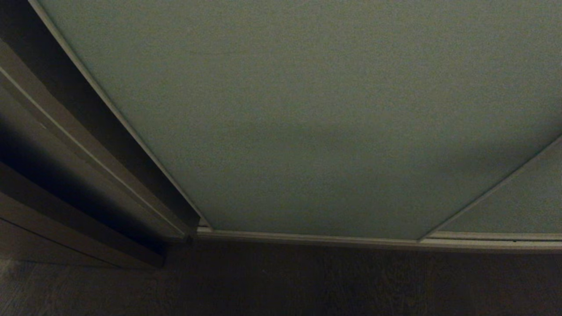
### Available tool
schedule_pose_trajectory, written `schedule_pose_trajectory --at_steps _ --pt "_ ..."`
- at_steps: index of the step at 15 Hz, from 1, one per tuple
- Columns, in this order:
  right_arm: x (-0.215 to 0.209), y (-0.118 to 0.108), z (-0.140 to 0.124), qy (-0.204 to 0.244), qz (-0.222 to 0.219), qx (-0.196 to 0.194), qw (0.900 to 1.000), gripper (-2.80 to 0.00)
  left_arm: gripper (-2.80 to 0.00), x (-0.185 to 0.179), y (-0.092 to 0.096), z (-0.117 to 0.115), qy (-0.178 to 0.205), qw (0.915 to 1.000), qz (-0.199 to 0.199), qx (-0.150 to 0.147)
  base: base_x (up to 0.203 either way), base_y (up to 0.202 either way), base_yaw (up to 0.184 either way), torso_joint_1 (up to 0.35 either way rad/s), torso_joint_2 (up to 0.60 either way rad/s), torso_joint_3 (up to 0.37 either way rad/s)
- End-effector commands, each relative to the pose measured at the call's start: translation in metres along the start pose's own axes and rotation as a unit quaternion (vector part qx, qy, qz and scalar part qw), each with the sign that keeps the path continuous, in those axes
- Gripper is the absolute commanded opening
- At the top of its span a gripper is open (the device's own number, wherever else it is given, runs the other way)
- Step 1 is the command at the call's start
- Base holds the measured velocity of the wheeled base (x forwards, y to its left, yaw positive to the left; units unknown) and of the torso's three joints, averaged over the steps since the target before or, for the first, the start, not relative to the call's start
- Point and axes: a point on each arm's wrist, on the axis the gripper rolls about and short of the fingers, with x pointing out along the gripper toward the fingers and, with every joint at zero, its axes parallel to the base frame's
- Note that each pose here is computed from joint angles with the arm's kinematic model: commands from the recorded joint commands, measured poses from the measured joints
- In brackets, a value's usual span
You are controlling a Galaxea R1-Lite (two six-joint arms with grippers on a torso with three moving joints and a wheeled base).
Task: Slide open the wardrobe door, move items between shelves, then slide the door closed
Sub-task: Close the door
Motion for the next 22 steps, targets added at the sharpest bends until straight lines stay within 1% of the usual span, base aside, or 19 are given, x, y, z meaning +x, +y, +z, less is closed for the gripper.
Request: schedule_pose_trajectory --at_steps 1,4,7,10,12,17,18,19,20,22 --pt "0.0 0.011 0.004 -0.009 0.023 -0.002 1.0 -2.8 -2.8 0.0 0.0 0.0 0.0 1.0 0.0 0.0 0.0 0.0 0.0 0.0 0.0 0.0" --pt "-0.005 0.027 0.006 -0.016 0.05 -0.01 0.999 -2.8 -2.8 0.0 0.0 0.0 0.001 1.0 0.0 0.0 0.0 0.0 0.0 0.0 0.0 0.0" --pt "-0.006 0.028 -0.002 -0.006 0.05 -0.007 0.999 -2.8 -2.8 0.0 0.0 0.0 0.001 1.0 0.0 0.0 0.0 0.0 0.0 0.0 0.0 0.0" --pt "-0.004 0.033 -0.008 0.004 0.062 -0.001 0.998 -2.8 -2.8 0.0 0.0 0.0 0.0 1.0 0.0 0.0 0.0 0.0 0.0 0.0 0.0 0.0" --pt "-0.004 0.033 -0.009 0.005 0.064 0.0 0.998 -2.8 -2.8 0.0 0.0 0.0 0.001 1.0 0.0 0.0 0.0 0.0 0.0 0.0 0.0 0.0" --pt "-0.005 0.033 -0.015 0.013 0.059 0.004 0.998 -2.8 -2.8 0.0 0.0 0.0 0.001 1.0 0.0 0.0 0.0 0.0 0.0 0.0 0.0 0.0" --pt "-0.007 0.032 -0.018 0.017 0.058 -0.003 0.998 -2.8 -2.8 0.0 0.0 0.0 0.0 1.0 0.0 0.0 0.0 0.0 0.0 0.0 0.0 0.0" --pt "-0.006 0.031 -0.021 0.021 0.055 -0.018 0.998 -2.8 -2.8 0.0 0.0 0.0 0.001 1.0 0.0 0.0 0.0 0.0 0.0 0.0 0.0 0.0" --pt "-0.005 0.027 -0.025 0.026 0.043 -0.036 0.998 -2.8 -2.8 0.0 0.0 0.0 0.001 1.0 0.0 0.0 0.0 0.0 0.0 0.0 0.0 0.0" --pt "-0.007 0.021 -0.033 0.038 0.019 -0.055 0.998 -2.8 -2.8 0.0 0.0 0.0 0.001 1.0 0.0 0.0 0.0 0.0 0.0 0.0 0.0 0.0"
